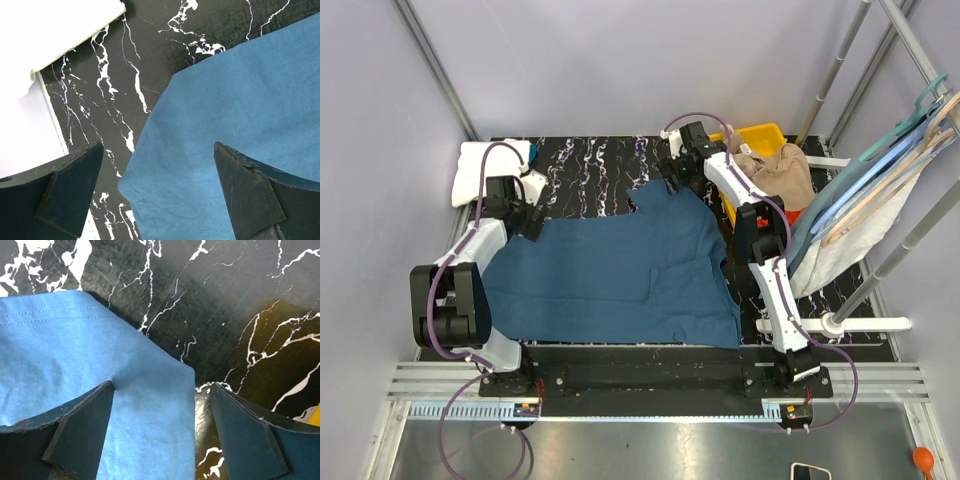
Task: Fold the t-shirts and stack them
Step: Fold the tshirt
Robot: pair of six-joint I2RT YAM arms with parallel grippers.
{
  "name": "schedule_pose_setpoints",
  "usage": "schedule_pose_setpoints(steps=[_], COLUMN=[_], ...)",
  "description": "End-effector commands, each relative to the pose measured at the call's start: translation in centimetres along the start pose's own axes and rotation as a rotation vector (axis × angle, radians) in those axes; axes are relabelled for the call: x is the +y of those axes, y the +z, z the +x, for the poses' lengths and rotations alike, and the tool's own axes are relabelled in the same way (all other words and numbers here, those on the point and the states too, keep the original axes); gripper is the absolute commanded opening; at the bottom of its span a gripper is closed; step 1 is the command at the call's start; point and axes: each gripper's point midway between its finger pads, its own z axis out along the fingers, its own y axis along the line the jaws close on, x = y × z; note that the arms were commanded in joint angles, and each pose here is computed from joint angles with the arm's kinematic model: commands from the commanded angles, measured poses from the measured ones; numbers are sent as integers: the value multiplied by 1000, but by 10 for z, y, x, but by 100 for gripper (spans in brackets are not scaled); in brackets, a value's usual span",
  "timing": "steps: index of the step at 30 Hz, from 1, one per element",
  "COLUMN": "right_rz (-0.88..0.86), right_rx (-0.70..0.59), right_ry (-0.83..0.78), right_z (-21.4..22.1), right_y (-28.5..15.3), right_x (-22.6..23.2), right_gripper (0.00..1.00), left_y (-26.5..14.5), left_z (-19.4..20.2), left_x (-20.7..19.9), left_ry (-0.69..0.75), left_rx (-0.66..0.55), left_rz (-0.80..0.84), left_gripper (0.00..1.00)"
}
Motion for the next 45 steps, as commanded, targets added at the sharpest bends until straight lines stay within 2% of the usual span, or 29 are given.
schedule_pose_setpoints(steps=[1,5,10,20,23,25,26,28,29,30,36,45], right_rz=[-26,-42,-60,-67,-69,-73,-74,-79,-86,-89,-92,-113], right_rx=[-40,-42,-51,-55,-48,-41,-23,-26,-10,-7,-13,-4], right_ry=[-9,-17,-23,-50,-59,-61,-58,-63,-61,-65,-92,-80], right_z=[-12,-11,-11,-12,-10,-8,-1,-2,5,7,11,18], right_y=[-3,3,9,5,-2,-7,-7,-12,-11,-11,-22,-29], right_x=[-4,-3,1,1,2,4,4,6,8,8,10,16], right_gripper=[86,82,73,42,31,6,0,0,0,0,0,0], left_y=[1,2,7,8,12,19,19,27,26,25,38,59], left_z=[-21,-19,-14,-20,-24,-17,-30,-14,-26,-20,0,9], left_x=[10,11,9,13,15,10,10,1,2,-3,-17,-15], left_ry=[-5,3,5,33,61,70,71,64,68,78,141,170], left_rx=[-74,-67,-53,-50,-47,-11,-41,25,1,30,116,171], left_rz=[-25,-34,-24,-24,0,64,108,206,239,277,401,454], left_gripper=[99,99,99,99,99,99,99,99,98,98,95,84])
